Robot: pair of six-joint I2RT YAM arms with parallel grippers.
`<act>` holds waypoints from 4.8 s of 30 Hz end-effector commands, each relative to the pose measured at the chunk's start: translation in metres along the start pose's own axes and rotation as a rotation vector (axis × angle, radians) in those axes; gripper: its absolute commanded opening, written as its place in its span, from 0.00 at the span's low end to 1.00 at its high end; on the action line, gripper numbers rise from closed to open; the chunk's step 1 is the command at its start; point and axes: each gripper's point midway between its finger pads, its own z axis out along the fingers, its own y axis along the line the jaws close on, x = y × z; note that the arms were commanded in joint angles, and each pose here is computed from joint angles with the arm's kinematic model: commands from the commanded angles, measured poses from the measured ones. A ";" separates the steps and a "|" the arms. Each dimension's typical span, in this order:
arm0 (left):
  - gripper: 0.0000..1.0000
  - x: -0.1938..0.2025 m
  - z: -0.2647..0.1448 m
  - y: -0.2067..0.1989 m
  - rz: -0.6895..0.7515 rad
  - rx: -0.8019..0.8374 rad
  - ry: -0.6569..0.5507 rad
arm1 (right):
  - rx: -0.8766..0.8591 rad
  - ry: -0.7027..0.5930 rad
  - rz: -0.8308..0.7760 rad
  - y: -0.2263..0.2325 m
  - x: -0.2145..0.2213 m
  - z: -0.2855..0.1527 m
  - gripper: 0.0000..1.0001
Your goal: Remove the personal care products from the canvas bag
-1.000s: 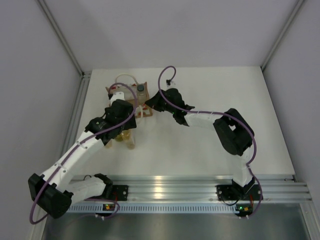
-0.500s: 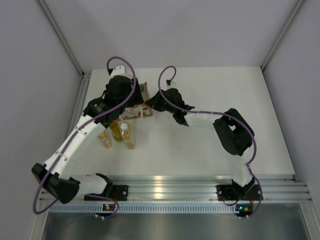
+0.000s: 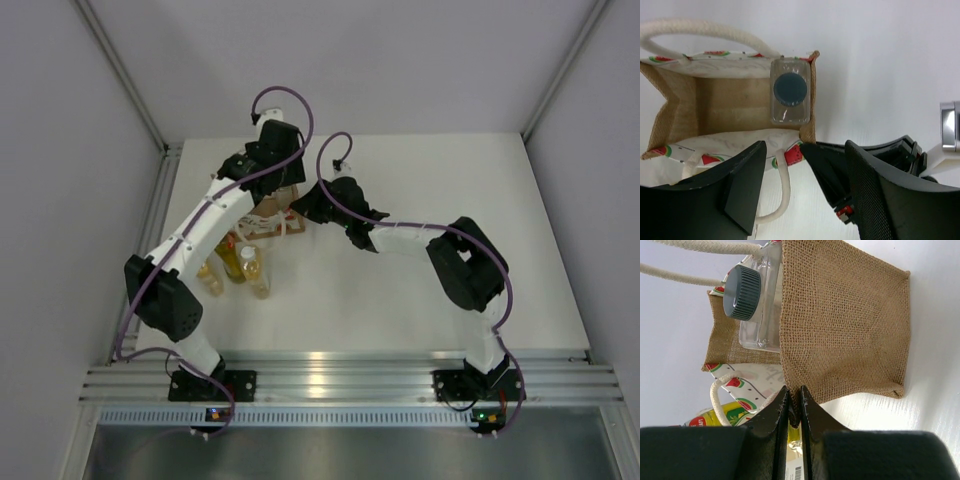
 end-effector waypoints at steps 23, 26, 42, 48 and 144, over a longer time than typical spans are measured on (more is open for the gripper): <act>0.55 -0.002 0.086 0.013 0.025 0.017 0.101 | 0.009 0.055 -0.005 -0.004 0.011 -0.008 0.00; 0.51 -0.001 0.089 0.016 0.035 0.000 0.100 | 0.007 0.053 -0.006 -0.003 0.011 -0.008 0.00; 0.53 0.024 0.106 0.015 0.109 0.015 0.172 | 0.005 0.054 -0.007 -0.003 0.011 -0.008 0.00; 0.51 0.031 0.112 0.022 0.143 -0.021 0.186 | 0.008 0.056 -0.006 -0.005 0.012 -0.007 0.00; 0.00 -0.085 -0.218 0.036 -0.018 0.412 -0.267 | -0.254 -0.086 -0.006 0.078 -0.090 -0.051 1.00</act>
